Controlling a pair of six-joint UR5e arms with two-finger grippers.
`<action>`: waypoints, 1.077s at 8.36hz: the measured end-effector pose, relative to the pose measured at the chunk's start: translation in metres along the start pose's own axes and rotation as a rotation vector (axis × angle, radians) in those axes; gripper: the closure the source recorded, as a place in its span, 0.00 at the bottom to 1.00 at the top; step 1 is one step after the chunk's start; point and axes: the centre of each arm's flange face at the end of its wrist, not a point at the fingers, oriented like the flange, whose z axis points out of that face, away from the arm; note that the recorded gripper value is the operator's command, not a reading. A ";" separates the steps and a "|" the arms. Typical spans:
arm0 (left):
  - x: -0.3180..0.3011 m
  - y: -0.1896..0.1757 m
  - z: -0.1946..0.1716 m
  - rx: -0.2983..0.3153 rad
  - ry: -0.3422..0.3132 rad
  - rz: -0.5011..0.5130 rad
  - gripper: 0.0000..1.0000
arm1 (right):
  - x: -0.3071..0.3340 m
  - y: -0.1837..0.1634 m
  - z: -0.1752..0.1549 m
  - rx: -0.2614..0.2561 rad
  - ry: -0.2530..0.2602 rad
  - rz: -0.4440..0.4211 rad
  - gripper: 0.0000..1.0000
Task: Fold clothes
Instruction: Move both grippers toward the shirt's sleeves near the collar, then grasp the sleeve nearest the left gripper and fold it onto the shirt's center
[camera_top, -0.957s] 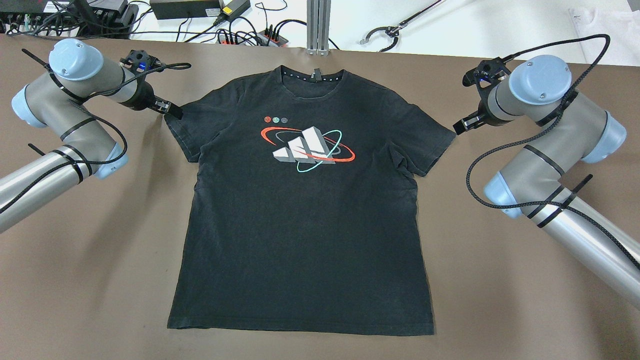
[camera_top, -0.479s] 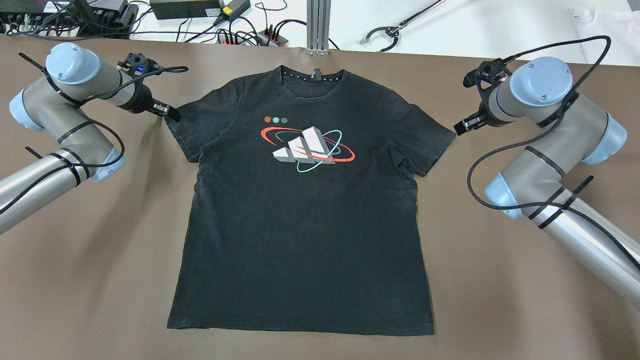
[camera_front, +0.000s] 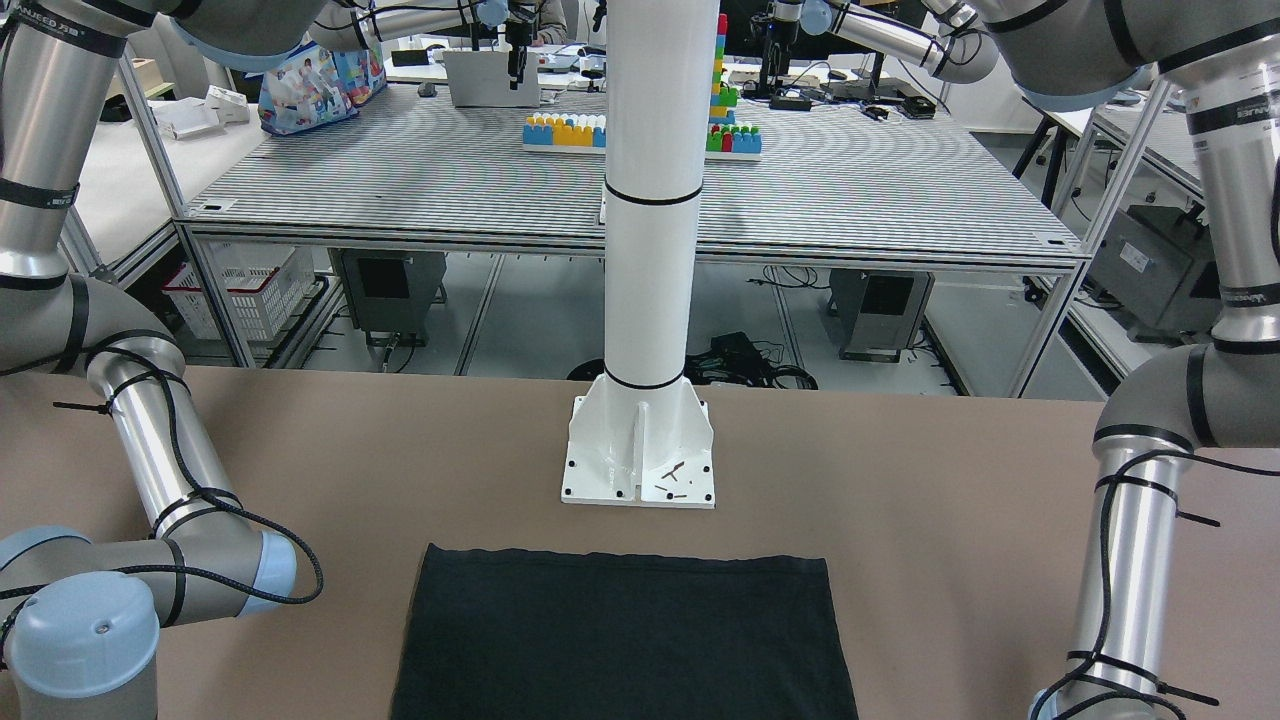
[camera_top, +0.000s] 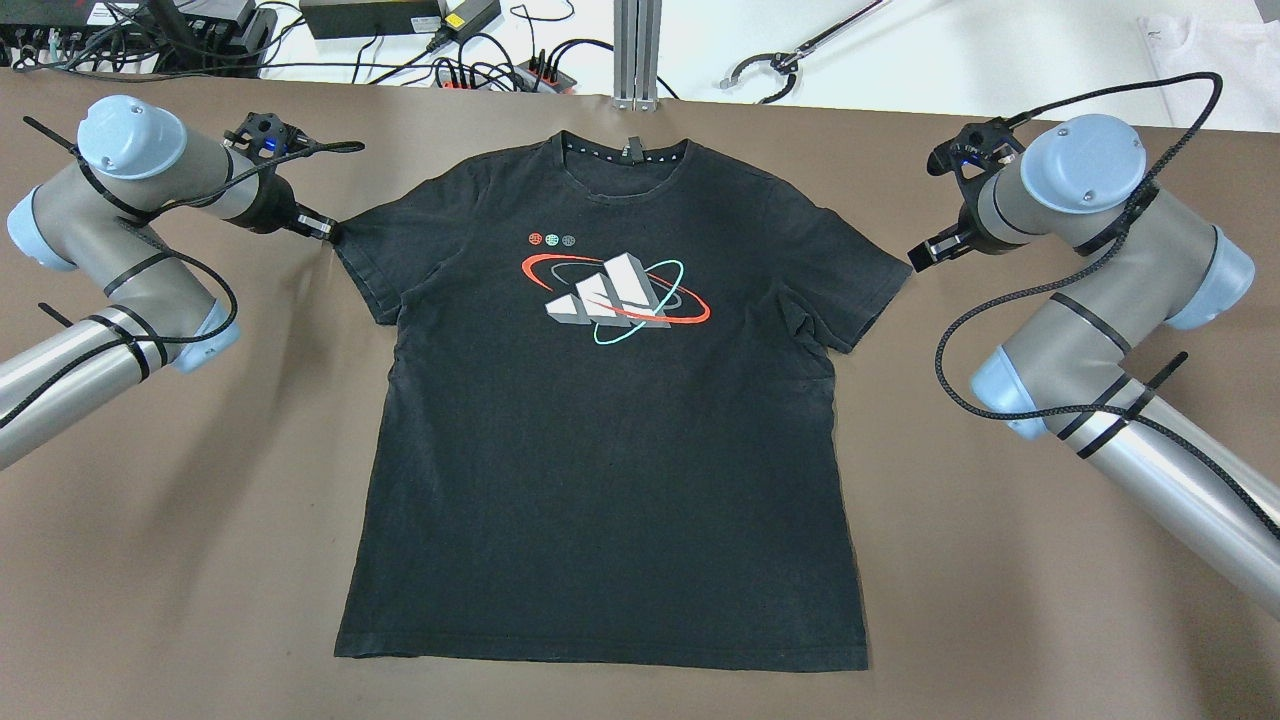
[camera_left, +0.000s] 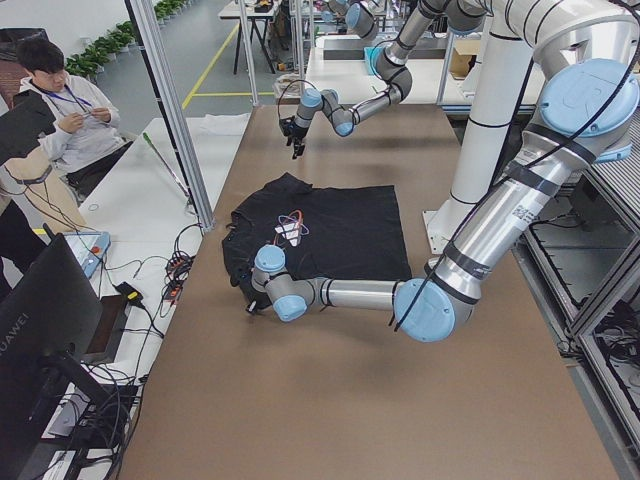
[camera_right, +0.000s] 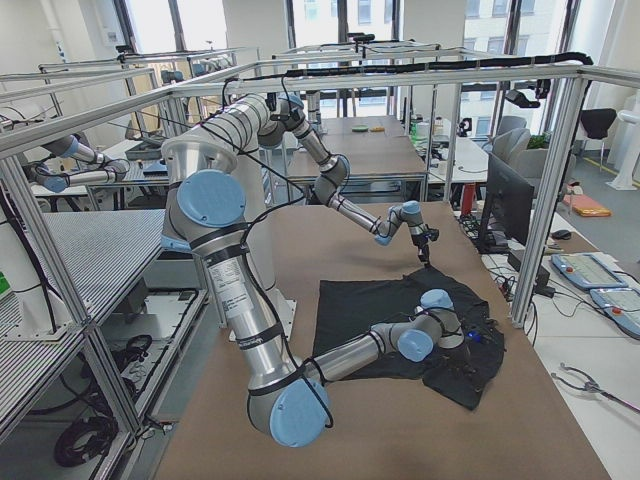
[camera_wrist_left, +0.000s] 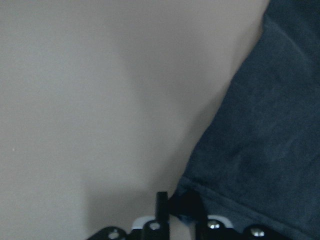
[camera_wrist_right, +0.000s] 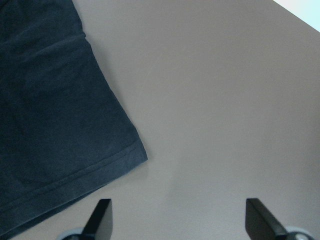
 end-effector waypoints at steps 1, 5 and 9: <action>-0.004 0.006 0.000 0.006 0.004 0.004 1.00 | 0.000 0.000 0.000 0.000 0.000 0.000 0.06; 0.020 -0.005 -0.019 0.045 0.059 -0.065 1.00 | 0.001 0.001 0.001 -0.002 0.001 0.002 0.06; 0.092 -0.037 -0.049 0.102 0.162 -0.231 1.00 | 0.000 0.001 0.001 -0.001 0.000 0.005 0.06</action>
